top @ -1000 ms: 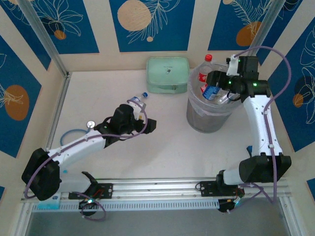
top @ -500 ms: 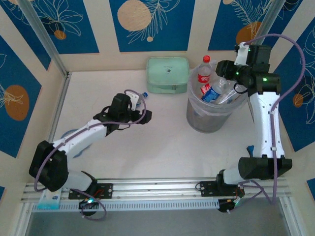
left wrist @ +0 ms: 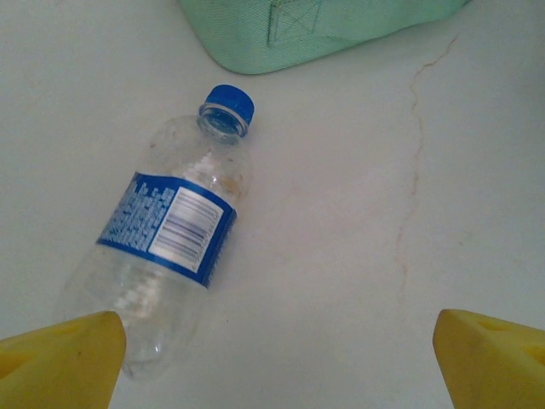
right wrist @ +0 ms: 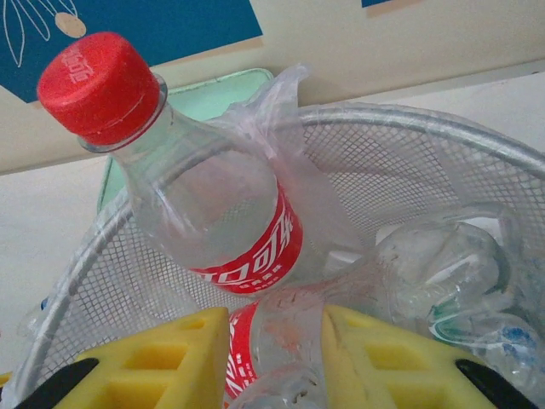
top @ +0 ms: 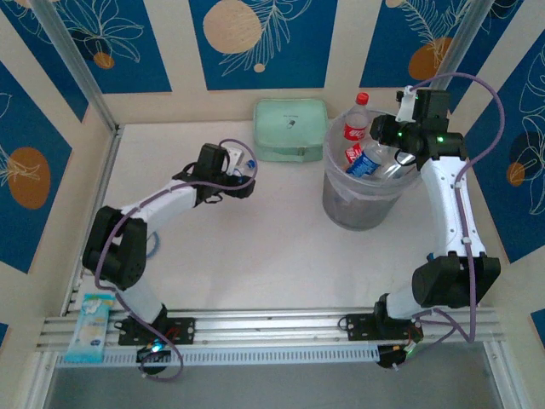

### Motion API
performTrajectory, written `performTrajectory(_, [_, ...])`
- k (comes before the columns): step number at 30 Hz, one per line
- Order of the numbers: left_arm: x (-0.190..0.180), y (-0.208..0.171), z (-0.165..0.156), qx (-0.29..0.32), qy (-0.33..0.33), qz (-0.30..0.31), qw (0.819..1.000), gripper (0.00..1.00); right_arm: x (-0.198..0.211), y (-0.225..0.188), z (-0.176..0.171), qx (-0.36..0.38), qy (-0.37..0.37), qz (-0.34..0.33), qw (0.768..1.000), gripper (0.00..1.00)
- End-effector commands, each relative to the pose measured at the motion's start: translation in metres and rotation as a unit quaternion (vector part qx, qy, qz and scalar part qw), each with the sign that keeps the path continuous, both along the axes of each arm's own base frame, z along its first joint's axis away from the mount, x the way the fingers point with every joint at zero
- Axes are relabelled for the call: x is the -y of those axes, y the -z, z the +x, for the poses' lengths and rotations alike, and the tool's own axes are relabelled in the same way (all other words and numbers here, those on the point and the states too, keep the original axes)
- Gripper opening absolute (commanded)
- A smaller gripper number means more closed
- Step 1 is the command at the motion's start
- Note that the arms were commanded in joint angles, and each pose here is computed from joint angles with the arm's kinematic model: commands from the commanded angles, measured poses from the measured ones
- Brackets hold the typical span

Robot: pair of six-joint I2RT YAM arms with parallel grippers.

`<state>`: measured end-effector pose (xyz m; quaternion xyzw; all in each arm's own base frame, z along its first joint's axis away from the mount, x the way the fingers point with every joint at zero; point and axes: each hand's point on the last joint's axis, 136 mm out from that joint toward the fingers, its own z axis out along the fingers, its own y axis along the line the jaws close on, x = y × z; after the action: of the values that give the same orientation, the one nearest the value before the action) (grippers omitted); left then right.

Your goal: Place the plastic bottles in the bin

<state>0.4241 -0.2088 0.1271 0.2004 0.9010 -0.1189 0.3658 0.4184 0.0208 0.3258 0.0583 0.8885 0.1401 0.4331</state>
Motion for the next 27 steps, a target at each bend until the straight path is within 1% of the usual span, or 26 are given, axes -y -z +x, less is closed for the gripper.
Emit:
performTrajectory(1, [-0.008, 0.014, 0.011, -0.002, 0.013, 0.048, 0.999, 0.94, -0.024, 0.052, -0.02, -0.102, -0.033, 0.024, 0.994, 0.37])
performTrajectory(3, [-0.008, 0.024, 0.013, -0.011, 0.017, 0.06, 0.998, 0.94, -0.021, 0.041, -0.023, -0.09, -0.027, 0.015, 0.996, 0.44])
performTrajectory(8, [-0.01, 0.039, 0.016, -0.02, 0.017, 0.073, 0.997, 0.95, -0.017, -0.02, -0.037, -0.015, -0.023, 0.022, 0.999, 0.67])
performTrajectory(10, [-0.01, 0.043, 0.018, -0.021, 0.017, 0.076, 0.997, 0.95, -0.016, -0.037, -0.044, 0.006, -0.025, 0.023, 0.999, 0.74])
performTrajectory(11, [-0.01, 0.044, 0.02, -0.02, 0.015, 0.078, 0.997, 0.95, -0.016, -0.046, -0.048, 0.016, -0.025, 0.024, 0.999, 0.76])
performTrajectory(16, [-0.02, 0.046, 0.035, -0.009, -0.003, 0.121, 0.993, 0.94, -0.026, -0.071, -0.068, 0.057, -0.046, 0.045, 0.996, 0.81])
performTrajectory(20, [-0.029, 0.041, 0.052, 0.009, -0.018, 0.159, 0.987, 0.95, -0.025, -0.08, -0.078, 0.074, -0.042, 0.045, 0.995, 0.82])
performTrajectory(22, [-0.034, 0.037, 0.06, 0.013, -0.041, 0.156, 0.987, 0.96, -0.024, -0.082, -0.081, 0.077, -0.041, 0.046, 0.995, 0.82])
performTrajectory(24, [-0.035, 0.033, 0.066, 0.015, -0.063, 0.136, 0.989, 0.97, -0.025, -0.08, -0.081, 0.077, -0.043, 0.047, 0.995, 0.82])
performTrajectory(27, [-0.046, 0.024, 0.077, 0.004, -0.131, 0.115, 0.985, 0.97, -0.023, -0.075, -0.081, 0.072, -0.039, 0.044, 0.996, 0.82])
